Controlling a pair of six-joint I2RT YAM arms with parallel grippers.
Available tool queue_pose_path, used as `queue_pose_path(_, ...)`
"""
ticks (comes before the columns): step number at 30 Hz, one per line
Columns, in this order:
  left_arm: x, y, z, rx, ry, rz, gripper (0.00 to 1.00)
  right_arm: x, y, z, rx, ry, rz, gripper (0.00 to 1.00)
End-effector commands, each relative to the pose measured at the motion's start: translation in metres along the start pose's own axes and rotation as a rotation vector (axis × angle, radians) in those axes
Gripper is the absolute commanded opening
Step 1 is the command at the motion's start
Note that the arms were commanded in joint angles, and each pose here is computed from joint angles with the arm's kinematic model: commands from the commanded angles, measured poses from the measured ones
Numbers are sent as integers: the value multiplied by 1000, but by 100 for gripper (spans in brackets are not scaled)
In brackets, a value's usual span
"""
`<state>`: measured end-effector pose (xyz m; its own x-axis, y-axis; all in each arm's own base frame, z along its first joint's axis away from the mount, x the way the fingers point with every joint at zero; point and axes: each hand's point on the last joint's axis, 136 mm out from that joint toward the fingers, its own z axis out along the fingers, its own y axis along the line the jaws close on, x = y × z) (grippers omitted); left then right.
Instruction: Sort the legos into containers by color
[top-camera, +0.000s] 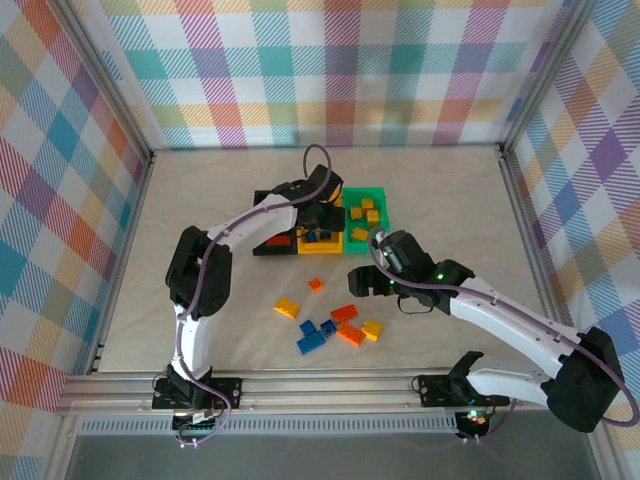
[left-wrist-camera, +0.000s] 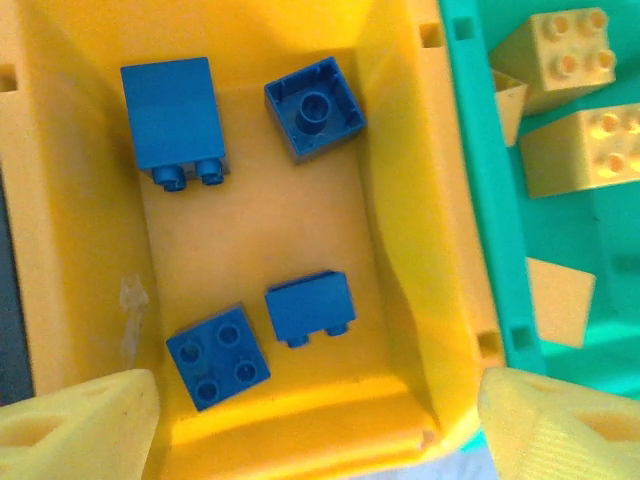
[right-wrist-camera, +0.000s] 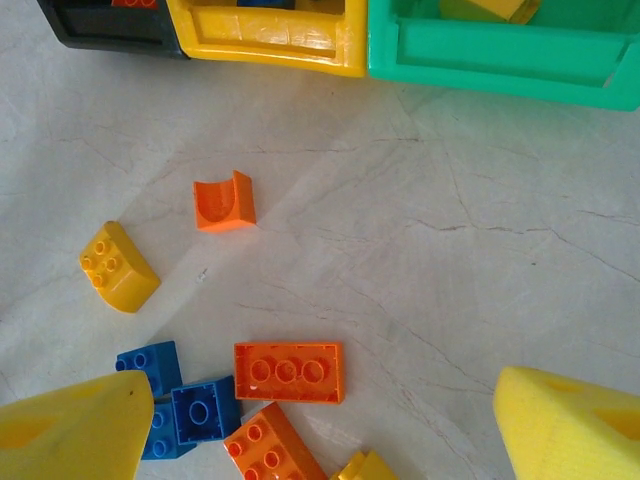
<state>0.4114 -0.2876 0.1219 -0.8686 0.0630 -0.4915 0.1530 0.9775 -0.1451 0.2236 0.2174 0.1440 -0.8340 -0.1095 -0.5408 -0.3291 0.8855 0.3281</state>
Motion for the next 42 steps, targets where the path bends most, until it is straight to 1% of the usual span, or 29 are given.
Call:
queue_pose_path(1, -7, -22, -57, 119, -74, -1, 94, 15, -8, 6, 26, 62, 22, 87)
queue_pose_path(2, -4, -25, -68, 138, -87, 2, 100, 20, -11, 7, 39, 82, 32, 86)
queue_pose_path(6, 21, -28, -100, 205, -119, 0, 100, 52, -20, 15, 52, 190, 58, 81)
queue_pose_path(8, 38, -24, -109, 227, -123, -9, 100, 70, -20, 18, 36, 256, 65, 78)
queue_pose_path(12, 71, -10, -114, 237, -99, -32, 100, 107, -19, 24, 29, 385, 67, 76)
queue_pose_path(15, 88, -1, -116, 245, -93, -50, 100, 124, -21, 30, 53, 427, 55, 76)
queue_pose_path(20, 104, 12, -114, 227, -84, -61, 100, 131, -21, 42, 79, 449, 31, 77)
queue_pose_path(25, 110, 18, -112, 205, -77, -62, 100, 136, -29, 50, 139, 468, 14, 74)
queue_pose_path(29, 111, 21, -113, 199, -83, -62, 100, 128, -34, 52, 175, 432, 18, 69)
queue_pose_path(35, 112, 26, -113, 185, -86, -63, 100, 119, -51, 48, 286, 387, 35, 58)
queue_pose_path(38, 114, 26, -112, 182, -81, -64, 100, 122, -49, 50, 274, 398, 37, 57)
queue_pose_path(40, 115, 26, -111, 184, -77, -65, 100, 124, -43, 52, 235, 407, 39, 54)
queue_pose_path(42, 115, 27, -110, 181, -74, -69, 100, 125, -35, 53, 184, 408, 45, 54)
